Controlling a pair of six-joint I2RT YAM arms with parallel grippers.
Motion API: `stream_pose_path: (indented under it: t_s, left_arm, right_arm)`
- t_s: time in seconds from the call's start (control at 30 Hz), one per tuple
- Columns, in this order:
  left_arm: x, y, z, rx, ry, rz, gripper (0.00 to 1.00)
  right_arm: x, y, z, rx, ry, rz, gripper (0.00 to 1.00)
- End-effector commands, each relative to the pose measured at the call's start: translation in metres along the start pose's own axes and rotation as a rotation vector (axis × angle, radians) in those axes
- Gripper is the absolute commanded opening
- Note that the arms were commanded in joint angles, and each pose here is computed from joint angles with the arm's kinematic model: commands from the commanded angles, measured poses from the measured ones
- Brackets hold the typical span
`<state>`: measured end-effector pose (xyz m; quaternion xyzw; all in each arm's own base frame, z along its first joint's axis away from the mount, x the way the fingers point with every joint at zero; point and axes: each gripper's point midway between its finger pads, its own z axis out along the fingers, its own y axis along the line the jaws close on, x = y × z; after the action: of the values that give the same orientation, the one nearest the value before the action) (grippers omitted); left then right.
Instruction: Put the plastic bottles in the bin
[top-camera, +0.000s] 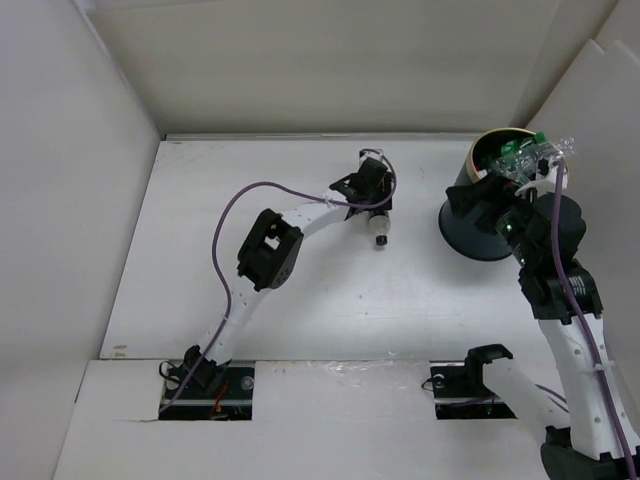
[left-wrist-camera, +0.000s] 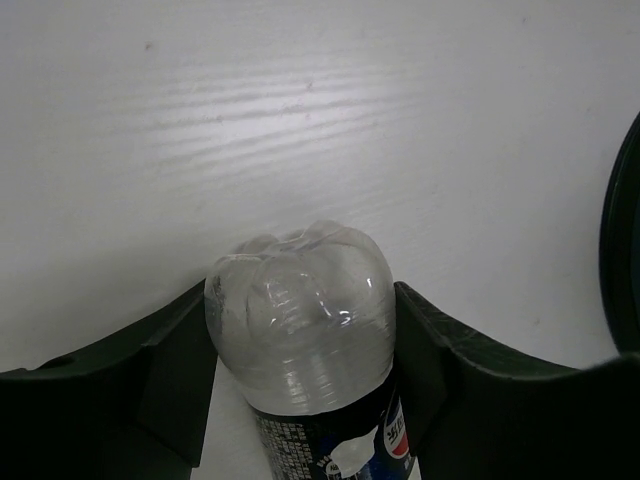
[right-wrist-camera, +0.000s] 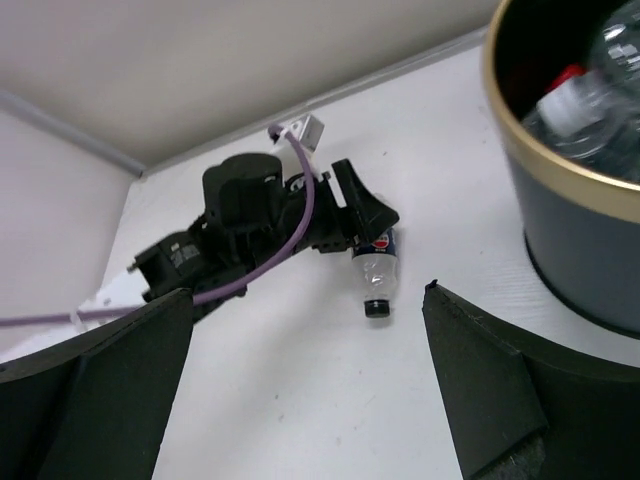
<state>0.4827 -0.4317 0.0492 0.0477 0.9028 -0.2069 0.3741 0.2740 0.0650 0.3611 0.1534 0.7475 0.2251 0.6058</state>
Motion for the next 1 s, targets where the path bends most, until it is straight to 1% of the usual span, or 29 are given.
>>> stream_pose_path:
  t_s: [0.0,0.03,0.07,0.1,0.13,0.17,0.2,0.23,0.27,0.3,0.33,0.37,0.4,0.43,0.5,0.53,0.63,0.67,0.7,0.73,0.8,0.83,0.9,0.97]
  left_arm:
    - [-0.02,0.003,-0.049,-0.03,-0.025,0.017,0.0]
    - [-0.029,-0.007,-0.077,0.039,-0.059,0.02,0.0]
    - [-0.03,-0.007,-0.077,0.04,-0.059,0.02,0.0]
    - [-0.035,-0.027,-0.11,0.185,-0.094,0.035,0.0]
    - [-0.036,-0.038,-0.128,0.268,-0.112,0.038,0.0]
    - [-0.039,-0.043,-0.144,0.343,-0.13,0.04,0.0]
    - [-0.043,-0.053,-0.173,0.434,-0.18,0.048,0.0]
    - [-0.039,-0.064,-0.191,0.521,-0.171,0.041,0.0]
    - [-0.039,-0.069,-0.204,0.567,-0.18,0.041,0.0]
    - [-0.047,-0.075,-0.227,0.616,-0.215,0.042,0.0]
    - [-0.038,-0.081,-0.237,0.665,-0.214,0.049,0.0]
    - [-0.039,-0.082,-0.247,0.692,-0.233,0.055,0.0]
    - [-0.041,-0.084,-0.256,0.708,-0.241,0.026,0.0]
    - [-0.042,-0.09,-0.273,0.745,-0.261,0.027,0.0]
    - [-0.043,-0.094,-0.288,0.787,-0.274,0.031,0.0]
    - [-0.047,-0.1,-0.302,0.813,-0.288,0.026,0.0]
    - [-0.051,-0.105,-0.317,0.836,-0.309,0.033,0.0]
    - [-0.049,-0.11,-0.323,0.85,-0.31,0.038,0.0]
    - [-0.057,-0.114,-0.333,0.867,-0.338,0.041,0.0]
    - [-0.055,-0.117,-0.334,0.875,-0.333,0.044,0.0]
    - [-0.065,-0.125,-0.354,0.908,-0.365,0.044,0.0]
    - [-0.065,-0.125,-0.354,0.908,-0.365,0.044,0.0]
    - [-0.069,-0.132,-0.37,0.935,-0.385,0.051,0.0]
    - [-0.068,-0.135,-0.378,0.952,-0.388,0.046,0.0]
  right_arm:
    - [0.013,0.028,-0.002,-0.179,0.037,-0.053,1.0]
    - [0.024,0.029,0.001,-0.216,0.051,-0.067,1.0]
    - [0.035,0.033,0.003,-0.26,0.077,-0.069,1.0]
    - [0.044,0.036,0.005,-0.298,0.1,-0.071,1.0]
    - [0.056,0.048,-0.002,-0.391,0.141,-0.06,1.0]
    - [0.067,0.05,0.003,-0.439,0.15,-0.05,1.0]
    - [0.073,0.054,0.002,-0.477,0.163,-0.038,1.0]
    - [0.081,0.06,-0.001,-0.526,0.189,-0.028,1.0]
    - [0.082,0.068,0.0,-0.564,0.188,-0.006,1.0]
    - [0.094,0.067,0.004,-0.573,0.216,0.005,1.0]
    - [0.093,0.071,0.002,-0.591,0.211,0.0,1.0]
    - [0.099,0.07,0.007,-0.579,0.222,0.015,1.0]
    - [0.1,0.08,0.002,-0.617,0.222,0.008,1.0]
    - [0.102,0.083,0.005,-0.616,0.228,0.017,1.0]
    - [0.106,0.096,0.001,-0.66,0.234,0.02,1.0]
    - [0.11,0.1,0.001,-0.669,0.25,0.028,1.0]
    - [0.112,0.12,-0.007,-0.735,0.254,0.028,1.0]
    - [0.115,0.123,-0.006,-0.738,0.257,0.029,1.0]
    - [0.118,0.124,-0.003,-0.721,0.261,0.043,1.0]
    - [0.12,0.131,-0.007,-0.738,0.261,0.043,1.0]
    - [0.124,0.134,-0.001,-0.712,0.261,0.047,1.0]
    - [0.121,0.132,0.005,-0.673,0.228,0.044,1.0]
    - [0.131,0.134,0.011,-0.631,0.231,0.046,1.0]
    - [0.127,0.134,0.016,-0.573,0.182,0.068,1.0]
